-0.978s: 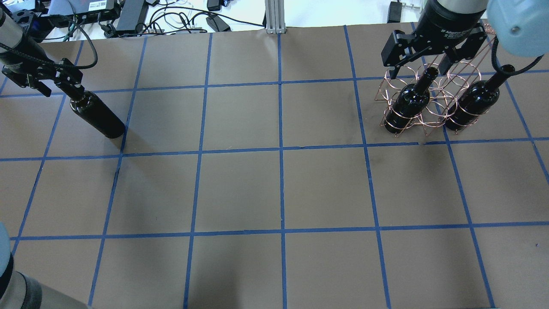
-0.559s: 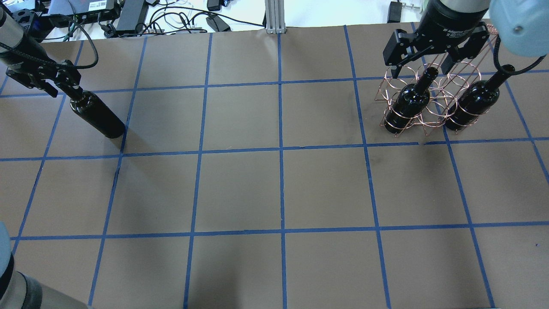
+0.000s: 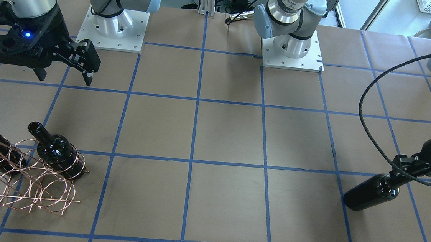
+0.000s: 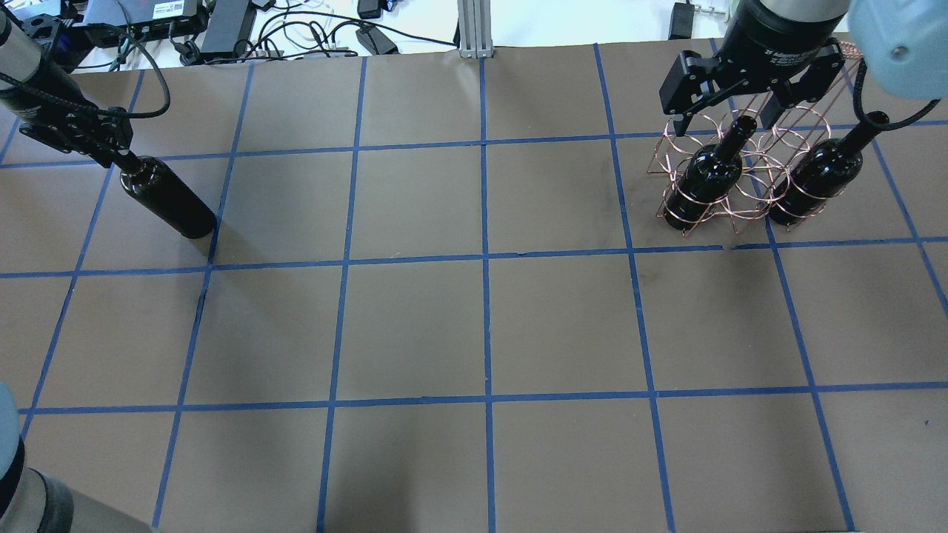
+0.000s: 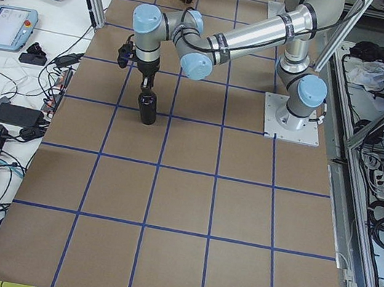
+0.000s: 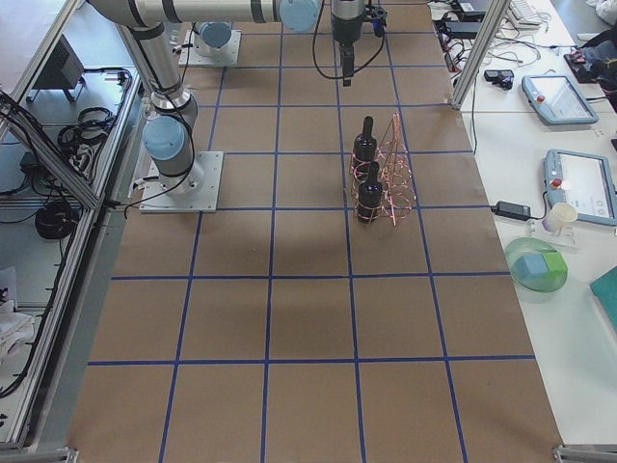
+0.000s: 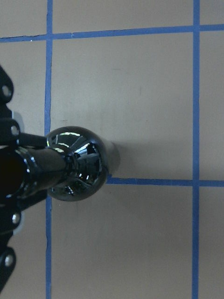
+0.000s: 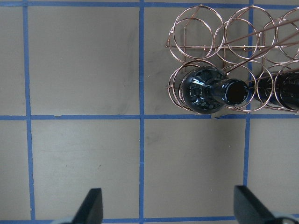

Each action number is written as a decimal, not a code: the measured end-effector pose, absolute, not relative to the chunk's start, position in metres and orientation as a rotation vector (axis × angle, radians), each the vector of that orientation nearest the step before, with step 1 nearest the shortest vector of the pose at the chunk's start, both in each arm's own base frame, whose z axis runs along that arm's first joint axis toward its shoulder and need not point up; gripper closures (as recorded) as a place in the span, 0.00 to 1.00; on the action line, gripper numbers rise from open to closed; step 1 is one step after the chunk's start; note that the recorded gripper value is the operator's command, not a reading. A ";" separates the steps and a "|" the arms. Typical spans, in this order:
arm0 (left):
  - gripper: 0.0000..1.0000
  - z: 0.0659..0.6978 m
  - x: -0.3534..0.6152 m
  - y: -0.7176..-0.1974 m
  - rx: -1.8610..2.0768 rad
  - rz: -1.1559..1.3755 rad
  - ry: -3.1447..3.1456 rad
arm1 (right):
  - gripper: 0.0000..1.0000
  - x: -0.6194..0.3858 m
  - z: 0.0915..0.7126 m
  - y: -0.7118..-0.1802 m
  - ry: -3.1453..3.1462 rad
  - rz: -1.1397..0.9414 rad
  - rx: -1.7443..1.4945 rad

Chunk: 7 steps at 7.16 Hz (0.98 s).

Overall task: Place wine into wine basket
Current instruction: 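Close the left gripper on the bottle neck and lift it upright, then carry the upright bottle with the left gripper toward the table center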

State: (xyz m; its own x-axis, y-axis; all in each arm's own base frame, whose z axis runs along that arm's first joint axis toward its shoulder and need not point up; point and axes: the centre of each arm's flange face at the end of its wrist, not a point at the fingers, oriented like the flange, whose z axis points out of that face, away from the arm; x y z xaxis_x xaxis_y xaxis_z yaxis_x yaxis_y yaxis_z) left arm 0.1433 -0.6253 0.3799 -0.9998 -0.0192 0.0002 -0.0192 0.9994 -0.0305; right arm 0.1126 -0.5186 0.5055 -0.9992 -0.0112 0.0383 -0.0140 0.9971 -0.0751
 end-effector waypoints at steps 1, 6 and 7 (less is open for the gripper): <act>0.81 0.380 0.143 -0.625 -0.029 -0.049 3.141 | 0.00 0.113 0.506 -0.519 -3.103 0.117 0.021; 0.92 0.426 0.028 -0.618 -0.052 -0.119 3.124 | 0.00 0.113 0.506 -0.515 -3.104 0.090 0.010; 0.92 0.439 -0.023 -0.606 -0.136 -0.121 3.129 | 0.00 0.113 0.504 -0.513 -3.104 0.062 0.011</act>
State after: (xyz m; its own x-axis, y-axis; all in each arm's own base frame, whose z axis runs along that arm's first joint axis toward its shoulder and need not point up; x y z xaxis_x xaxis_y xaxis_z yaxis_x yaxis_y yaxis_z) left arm -0.0228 -0.6061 0.4394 -0.9962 -0.0870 -0.0042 -0.0864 0.9933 -0.0772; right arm 0.1128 -0.5131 0.5038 -0.9993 -0.0061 0.0367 -0.0075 0.9992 -0.0397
